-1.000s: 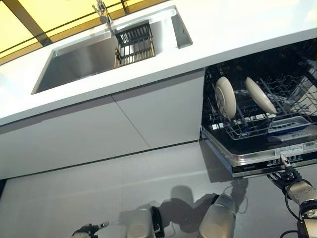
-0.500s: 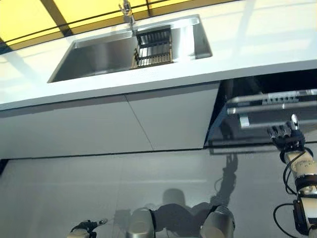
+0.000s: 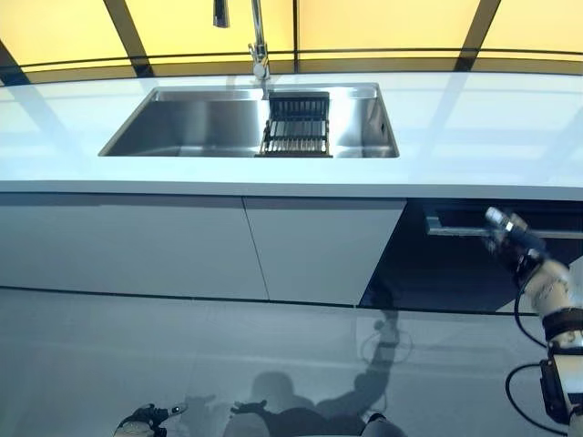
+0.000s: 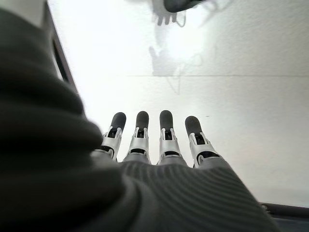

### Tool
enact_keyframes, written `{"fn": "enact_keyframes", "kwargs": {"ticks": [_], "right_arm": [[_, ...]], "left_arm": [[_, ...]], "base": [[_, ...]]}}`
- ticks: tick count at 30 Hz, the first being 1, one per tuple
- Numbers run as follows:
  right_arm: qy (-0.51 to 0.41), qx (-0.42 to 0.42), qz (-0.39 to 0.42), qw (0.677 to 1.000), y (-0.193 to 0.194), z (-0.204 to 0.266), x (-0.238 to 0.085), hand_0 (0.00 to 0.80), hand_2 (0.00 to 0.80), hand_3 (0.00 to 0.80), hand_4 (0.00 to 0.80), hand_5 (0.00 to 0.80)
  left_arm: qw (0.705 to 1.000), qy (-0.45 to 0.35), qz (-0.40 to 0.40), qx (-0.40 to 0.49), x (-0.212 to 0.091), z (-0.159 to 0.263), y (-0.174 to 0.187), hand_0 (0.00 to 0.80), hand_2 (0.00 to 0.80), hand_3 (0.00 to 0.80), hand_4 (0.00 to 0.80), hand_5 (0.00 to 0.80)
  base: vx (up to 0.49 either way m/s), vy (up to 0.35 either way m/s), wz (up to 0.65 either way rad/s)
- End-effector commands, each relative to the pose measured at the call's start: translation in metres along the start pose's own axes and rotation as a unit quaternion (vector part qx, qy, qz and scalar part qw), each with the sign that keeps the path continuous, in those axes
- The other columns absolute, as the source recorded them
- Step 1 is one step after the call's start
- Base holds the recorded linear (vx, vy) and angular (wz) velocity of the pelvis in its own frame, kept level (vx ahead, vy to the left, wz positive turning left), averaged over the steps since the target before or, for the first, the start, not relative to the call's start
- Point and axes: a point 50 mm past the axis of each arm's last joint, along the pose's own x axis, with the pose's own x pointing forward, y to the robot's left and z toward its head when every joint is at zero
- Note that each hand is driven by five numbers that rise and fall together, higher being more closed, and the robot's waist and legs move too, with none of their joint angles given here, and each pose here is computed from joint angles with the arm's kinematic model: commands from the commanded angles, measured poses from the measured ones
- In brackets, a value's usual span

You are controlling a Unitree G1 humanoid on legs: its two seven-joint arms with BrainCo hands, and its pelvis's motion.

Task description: Take plates into dishwasher

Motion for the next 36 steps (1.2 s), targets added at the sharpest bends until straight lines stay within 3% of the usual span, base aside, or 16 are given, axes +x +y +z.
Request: {"fn": "enact_keyframes", "kwargs": {"ticks": [1,4,8,14,18,24,36], "right_arm": [[0.015,-0.298,-0.025,0.954,0.009,-0.011,0.001,0.000,0.000,0.000,0.000,0.000],[0.047,-0.422,-0.002,0.905,0.018,-0.046,-0.004,0.000,0.000,0.000,0.000,0.000],[0.075,-0.489,0.015,0.869,0.028,-0.100,-0.016,0.000,0.000,0.000,0.000,0.000],[0.192,-0.408,0.030,0.892,0.051,-0.204,-0.056,0.000,0.000,0.000,0.000,0.000],[0.291,-0.357,0.039,0.887,0.062,-0.253,-0.086,0.000,0.000,0.000,0.000,0.000],[0.377,-0.354,0.066,0.853,0.070,-0.283,-0.108,0.000,0.000,0.000,0.000,0.000],[0.382,-0.373,0.063,0.843,0.066,-0.283,-0.109,0.000,0.000,0.000,0.000,0.000]], "left_arm": [[0.999,-0.002,0.039,0.017,0.001,-0.001,0.025,0.000,0.000,0.000,0.000,0.000],[0.999,-0.008,0.026,0.025,0.001,0.003,0.020,0.000,0.000,0.000,0.000,0.000],[0.999,-0.013,0.003,0.051,0.001,0.006,0.011,0.000,0.000,0.000,0.000,0.000],[0.998,0.002,-0.041,0.051,0.000,-0.003,-0.014,0.000,0.000,0.000,0.000,0.000],[0.994,0.020,-0.075,0.080,-0.003,-0.013,-0.038,0.000,0.000,0.000,0.000,0.000],[0.987,0.025,-0.094,0.132,-0.006,-0.018,-0.056,0.000,0.000,0.000,0.000,0.000],[0.984,-0.004,-0.112,0.139,-0.006,-0.004,-0.062,0.000,0.000,0.000,0.000,0.000]], "base": [[0.074,0.034,-0.02],[-0.007,0.031,0.01],[-0.006,-0.004,0.05],[0.023,0.005,0.04],[0.056,0.006,0.03],[0.043,0.006,0.00],[0.003,-0.001,0.00]]}}
